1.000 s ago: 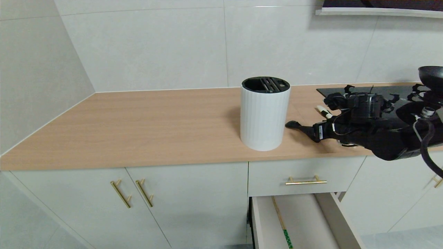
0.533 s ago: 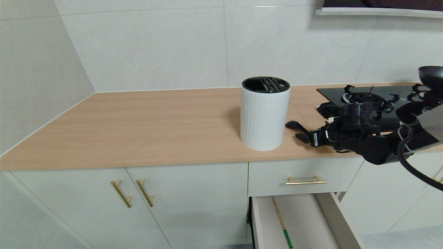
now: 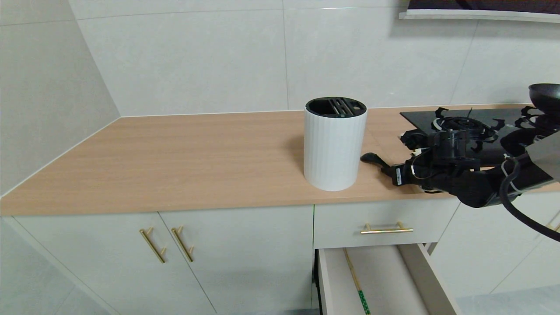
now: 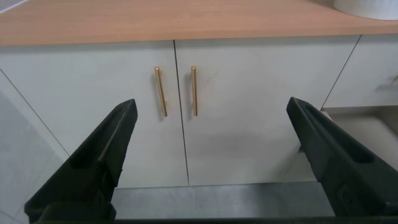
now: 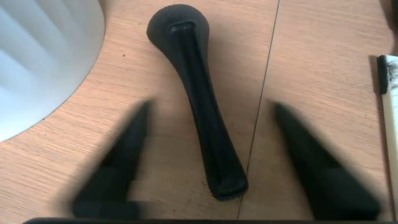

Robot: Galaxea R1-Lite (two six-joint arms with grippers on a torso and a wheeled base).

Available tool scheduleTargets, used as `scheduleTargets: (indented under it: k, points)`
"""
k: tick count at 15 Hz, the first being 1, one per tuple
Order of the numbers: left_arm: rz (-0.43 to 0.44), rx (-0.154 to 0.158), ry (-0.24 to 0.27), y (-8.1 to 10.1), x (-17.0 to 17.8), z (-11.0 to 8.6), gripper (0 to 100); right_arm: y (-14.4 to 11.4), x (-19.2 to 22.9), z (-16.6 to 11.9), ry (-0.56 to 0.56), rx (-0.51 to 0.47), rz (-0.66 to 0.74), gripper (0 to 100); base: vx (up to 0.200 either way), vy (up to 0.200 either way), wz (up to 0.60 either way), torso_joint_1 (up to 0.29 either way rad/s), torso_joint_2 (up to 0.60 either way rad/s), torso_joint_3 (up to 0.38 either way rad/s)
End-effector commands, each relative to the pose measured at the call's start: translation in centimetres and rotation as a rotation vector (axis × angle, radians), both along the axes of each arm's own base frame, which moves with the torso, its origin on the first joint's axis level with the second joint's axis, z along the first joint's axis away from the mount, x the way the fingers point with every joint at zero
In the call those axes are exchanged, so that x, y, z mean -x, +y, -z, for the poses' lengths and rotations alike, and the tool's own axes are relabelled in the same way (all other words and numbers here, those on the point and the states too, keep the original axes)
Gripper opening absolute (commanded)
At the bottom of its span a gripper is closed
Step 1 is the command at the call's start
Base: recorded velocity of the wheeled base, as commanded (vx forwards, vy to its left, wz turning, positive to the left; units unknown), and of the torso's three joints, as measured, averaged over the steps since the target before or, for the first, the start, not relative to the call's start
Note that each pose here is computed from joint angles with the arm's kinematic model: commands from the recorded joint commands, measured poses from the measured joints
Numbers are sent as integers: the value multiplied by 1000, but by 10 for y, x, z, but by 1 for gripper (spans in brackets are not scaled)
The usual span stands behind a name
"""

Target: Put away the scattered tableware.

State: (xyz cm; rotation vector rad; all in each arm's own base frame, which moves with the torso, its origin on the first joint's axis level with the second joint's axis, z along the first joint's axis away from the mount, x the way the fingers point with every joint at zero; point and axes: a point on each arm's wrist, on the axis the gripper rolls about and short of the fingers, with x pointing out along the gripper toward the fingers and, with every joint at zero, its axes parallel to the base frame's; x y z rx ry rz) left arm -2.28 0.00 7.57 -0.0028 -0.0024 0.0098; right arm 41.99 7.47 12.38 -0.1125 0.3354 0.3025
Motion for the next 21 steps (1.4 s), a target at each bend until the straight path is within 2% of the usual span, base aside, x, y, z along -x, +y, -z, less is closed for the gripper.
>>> scheduleTargets:
  k: [1, 8, 11, 13, 16, 18, 20, 21]
  points:
    - [-1, 0, 1, 0, 0, 0, 100, 0, -1, 2, 8, 2, -1, 0, 0, 0, 0, 0, 0, 0]
    - [-1, 0, 1, 0, 0, 0, 100, 1, 2, -4, -4, -2, -2, 0, 0, 0, 0, 0, 0, 0]
    - [-1, 0, 1, 0, 0, 0, 100, -1, 13, -25, -8, -14, 2, 0, 0, 0, 0, 0, 0, 0]
    - [-1, 0, 1, 0, 0, 0, 100, 2, 49, -73, 35, -79, 6, 0, 0, 0, 0, 0, 0, 0]
    - [-1, 0, 1, 0, 0, 0, 100, -3, 93, -112, 103, -120, 39, 0, 0, 0, 0, 0, 0, 0]
    - [-1, 0, 1, 0, 0, 0, 100, -8, 115, -127, 100, -146, 44, 0, 0, 0, 0, 0, 0, 0]
    - [-1, 0, 1, 0, 0, 0, 100, -11, 127, -125, 107, -144, 41, 0, 0, 0, 0, 0, 0, 0]
    - [-1, 0, 1, 0, 0, 0, 100, -16, 152, -118, 133, -139, 42, 0, 0, 0, 0, 0, 0, 0]
